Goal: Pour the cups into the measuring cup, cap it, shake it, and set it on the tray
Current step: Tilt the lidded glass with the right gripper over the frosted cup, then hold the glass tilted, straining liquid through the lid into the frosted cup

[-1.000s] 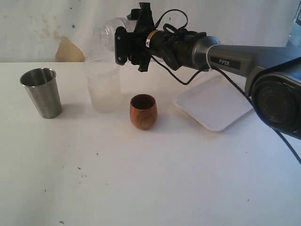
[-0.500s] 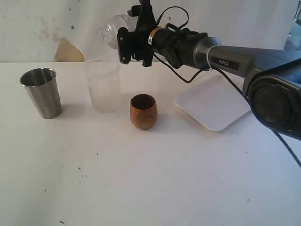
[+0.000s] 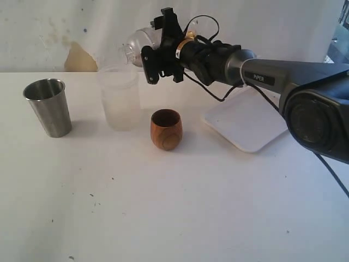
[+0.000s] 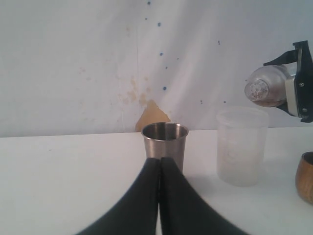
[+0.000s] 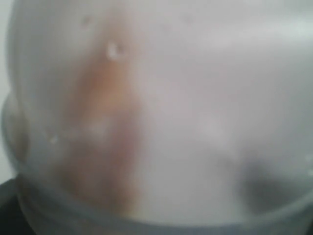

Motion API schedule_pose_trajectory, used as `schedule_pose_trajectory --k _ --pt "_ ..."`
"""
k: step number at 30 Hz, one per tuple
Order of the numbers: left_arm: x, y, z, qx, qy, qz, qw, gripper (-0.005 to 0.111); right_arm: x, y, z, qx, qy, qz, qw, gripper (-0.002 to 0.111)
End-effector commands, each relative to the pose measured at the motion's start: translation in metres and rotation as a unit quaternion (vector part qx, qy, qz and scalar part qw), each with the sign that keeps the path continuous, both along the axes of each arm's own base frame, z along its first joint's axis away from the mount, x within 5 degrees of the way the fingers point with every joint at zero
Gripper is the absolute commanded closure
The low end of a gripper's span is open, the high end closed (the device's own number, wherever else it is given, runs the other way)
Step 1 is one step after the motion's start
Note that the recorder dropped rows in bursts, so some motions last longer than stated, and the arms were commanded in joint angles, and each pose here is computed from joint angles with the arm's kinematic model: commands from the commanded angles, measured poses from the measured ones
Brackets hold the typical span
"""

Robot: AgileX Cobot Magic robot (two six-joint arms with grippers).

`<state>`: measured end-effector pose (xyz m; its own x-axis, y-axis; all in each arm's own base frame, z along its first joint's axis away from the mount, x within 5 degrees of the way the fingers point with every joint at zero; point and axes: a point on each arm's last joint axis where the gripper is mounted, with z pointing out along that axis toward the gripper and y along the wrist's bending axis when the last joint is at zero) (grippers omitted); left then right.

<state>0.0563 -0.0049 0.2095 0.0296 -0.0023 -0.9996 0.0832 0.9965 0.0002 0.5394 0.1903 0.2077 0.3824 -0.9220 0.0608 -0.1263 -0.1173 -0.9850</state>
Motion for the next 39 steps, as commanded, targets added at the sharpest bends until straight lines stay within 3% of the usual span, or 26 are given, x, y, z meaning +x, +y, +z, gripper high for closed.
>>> schedule_pose_trajectory --k 1,17,22,39 --pt "-0.0001 -0.0002 -0.0012 -0.005 -0.001 -0.002 1.000 0.106 -0.0001 -0.0002 0.0224 -0.007 -0.064 0.013 0.998 0.108" --pt "-0.0001 -0.0002 -0.0012 -0.005 -0.001 -0.002 1.000 0.106 -0.0007 0.0015 0.0247 -0.010 -0.079 0.018 0.997 0.108" --pt "-0.0001 -0.0002 -0.0012 -0.005 -0.001 -0.002 1.000 0.106 -0.0011 0.0021 0.0261 -0.051 -0.108 0.026 0.993 0.108" --pt "-0.0001 -0.0002 -0.0012 -0.005 -0.001 -0.002 1.000 0.106 -0.0014 0.0029 0.0292 -0.044 -0.124 0.029 0.991 0.108"
